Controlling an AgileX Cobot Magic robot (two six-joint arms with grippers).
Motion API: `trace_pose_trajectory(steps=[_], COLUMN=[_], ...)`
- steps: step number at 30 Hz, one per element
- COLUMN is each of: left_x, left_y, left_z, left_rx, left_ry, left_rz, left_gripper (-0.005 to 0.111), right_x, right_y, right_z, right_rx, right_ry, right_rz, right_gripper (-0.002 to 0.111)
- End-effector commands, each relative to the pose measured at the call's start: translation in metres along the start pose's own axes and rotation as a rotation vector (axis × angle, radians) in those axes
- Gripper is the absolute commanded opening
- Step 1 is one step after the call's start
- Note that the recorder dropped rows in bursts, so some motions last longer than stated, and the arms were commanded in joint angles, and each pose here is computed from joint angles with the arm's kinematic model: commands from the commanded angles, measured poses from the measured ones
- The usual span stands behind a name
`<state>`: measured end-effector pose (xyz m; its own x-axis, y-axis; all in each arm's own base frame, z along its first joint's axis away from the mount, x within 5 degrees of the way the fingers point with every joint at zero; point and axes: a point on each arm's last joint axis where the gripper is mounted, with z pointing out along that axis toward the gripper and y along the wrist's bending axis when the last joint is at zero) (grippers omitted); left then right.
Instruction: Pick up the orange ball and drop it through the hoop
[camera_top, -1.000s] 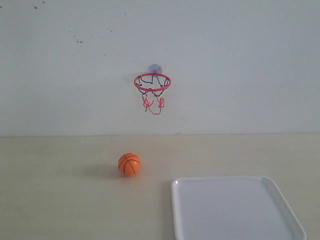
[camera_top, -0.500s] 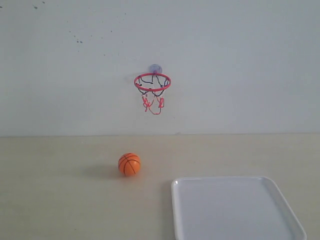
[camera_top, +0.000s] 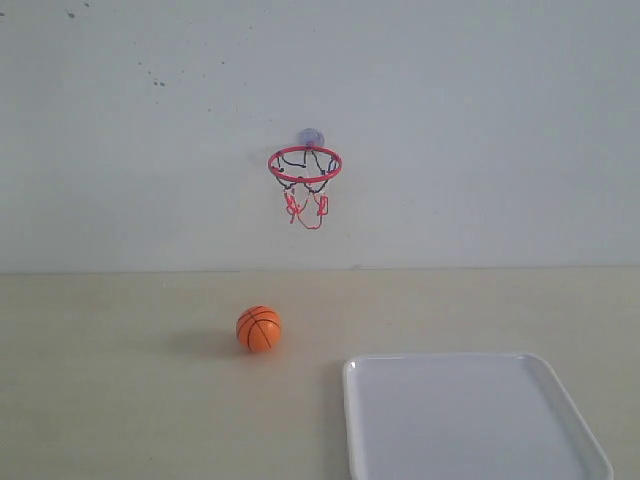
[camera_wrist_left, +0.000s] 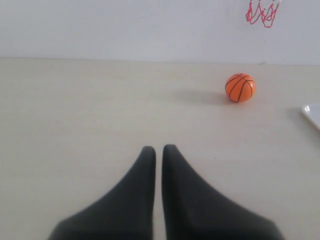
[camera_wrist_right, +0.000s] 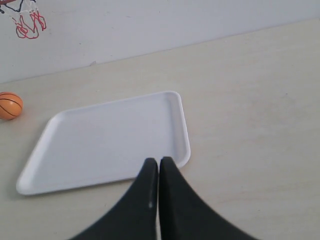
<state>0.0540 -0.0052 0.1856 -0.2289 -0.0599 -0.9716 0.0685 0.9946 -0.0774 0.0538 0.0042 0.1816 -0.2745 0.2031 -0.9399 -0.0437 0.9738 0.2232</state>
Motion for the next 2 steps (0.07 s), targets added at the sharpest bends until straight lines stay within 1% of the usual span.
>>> trace_pose_trajectory(steps=[1,2], left_x=[0.0001,0.0001], left_y=[-0.0002,-0.0002], left_z=[0.0001,0.0001], left_rx=[0.006,0.006], left_ry=[-0.006,-0.006], left_rz=[0.007,0.007], left_gripper=[0.004,0.004], right_x=[-0.0007,-0.0007], right_y=[-0.0003,-0.0003], right_z=[-0.0005,-0.0005], right_rx=[0.004,0.004], right_ry=[-0.008,-0.008], right_rz=[-0.018,-0.018], right_gripper=[0.0,0.0])
